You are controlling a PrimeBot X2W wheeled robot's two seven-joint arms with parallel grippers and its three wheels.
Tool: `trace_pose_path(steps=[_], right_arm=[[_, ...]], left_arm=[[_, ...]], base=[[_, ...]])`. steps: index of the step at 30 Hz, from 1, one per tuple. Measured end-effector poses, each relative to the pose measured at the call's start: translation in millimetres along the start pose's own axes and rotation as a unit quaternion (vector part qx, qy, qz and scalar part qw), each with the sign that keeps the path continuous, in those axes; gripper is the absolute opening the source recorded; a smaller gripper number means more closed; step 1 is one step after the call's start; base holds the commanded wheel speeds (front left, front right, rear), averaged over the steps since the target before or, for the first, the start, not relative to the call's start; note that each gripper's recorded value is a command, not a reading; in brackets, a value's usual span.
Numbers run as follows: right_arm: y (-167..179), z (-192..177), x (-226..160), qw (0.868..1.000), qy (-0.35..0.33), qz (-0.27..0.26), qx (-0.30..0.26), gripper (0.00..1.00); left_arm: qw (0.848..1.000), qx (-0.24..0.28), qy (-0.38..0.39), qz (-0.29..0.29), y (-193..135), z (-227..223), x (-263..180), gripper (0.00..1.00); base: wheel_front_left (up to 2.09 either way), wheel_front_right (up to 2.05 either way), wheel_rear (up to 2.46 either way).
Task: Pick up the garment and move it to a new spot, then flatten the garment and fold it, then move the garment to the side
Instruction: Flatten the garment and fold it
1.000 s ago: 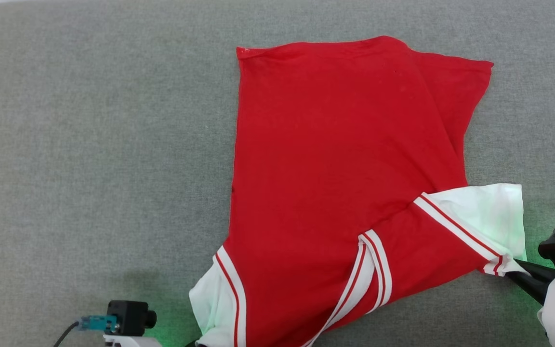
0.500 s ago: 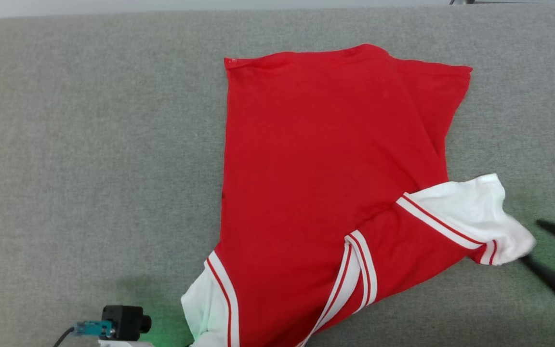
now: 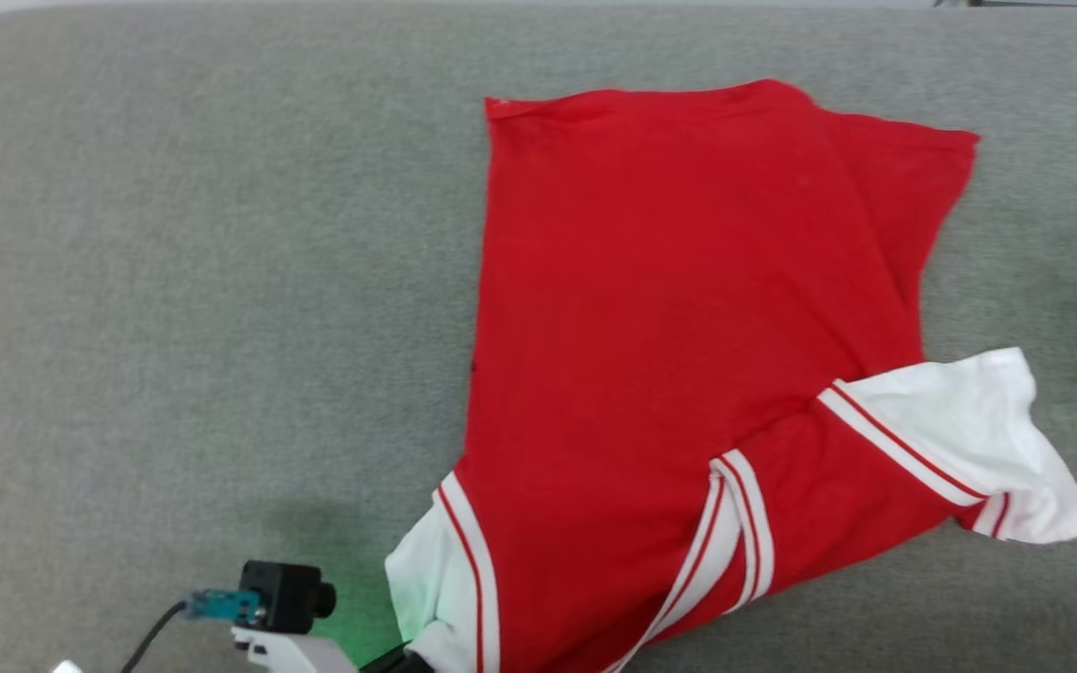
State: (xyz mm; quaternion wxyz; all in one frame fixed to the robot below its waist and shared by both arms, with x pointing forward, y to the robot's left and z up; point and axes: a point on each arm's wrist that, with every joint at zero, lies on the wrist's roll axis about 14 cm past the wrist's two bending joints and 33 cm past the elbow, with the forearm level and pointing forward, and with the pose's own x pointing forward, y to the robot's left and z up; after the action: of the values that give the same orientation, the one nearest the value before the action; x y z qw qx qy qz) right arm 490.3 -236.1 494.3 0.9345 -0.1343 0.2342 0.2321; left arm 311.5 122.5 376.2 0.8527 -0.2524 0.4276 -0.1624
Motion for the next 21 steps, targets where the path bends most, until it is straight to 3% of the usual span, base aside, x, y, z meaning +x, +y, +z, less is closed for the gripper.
trace_pose_path(steps=[7,14,21], right_arm=[[22.8,5.1,74.1,0.997,0.067,0.025,0.040,1.00],[7.0,8.6,129.4,0.989,0.126,0.006,0.073,1.00],[9.9,-14.7,167.4,0.978,0.191,0.004,0.083,1.00]], left_arm=[[1.000,0.001,0.001,-0.002,-1.0,1.7,4.6,0.00],[1.000,-0.001,0.007,-0.005,2.1,2.8,14.1,0.00],[1.000,-0.017,0.010,-0.001,8.5,0.4,19.3,0.00]], base=[[0.00,0.00,0.00],[0.00,0.00,0.00],[0.00,0.00,0.00]])
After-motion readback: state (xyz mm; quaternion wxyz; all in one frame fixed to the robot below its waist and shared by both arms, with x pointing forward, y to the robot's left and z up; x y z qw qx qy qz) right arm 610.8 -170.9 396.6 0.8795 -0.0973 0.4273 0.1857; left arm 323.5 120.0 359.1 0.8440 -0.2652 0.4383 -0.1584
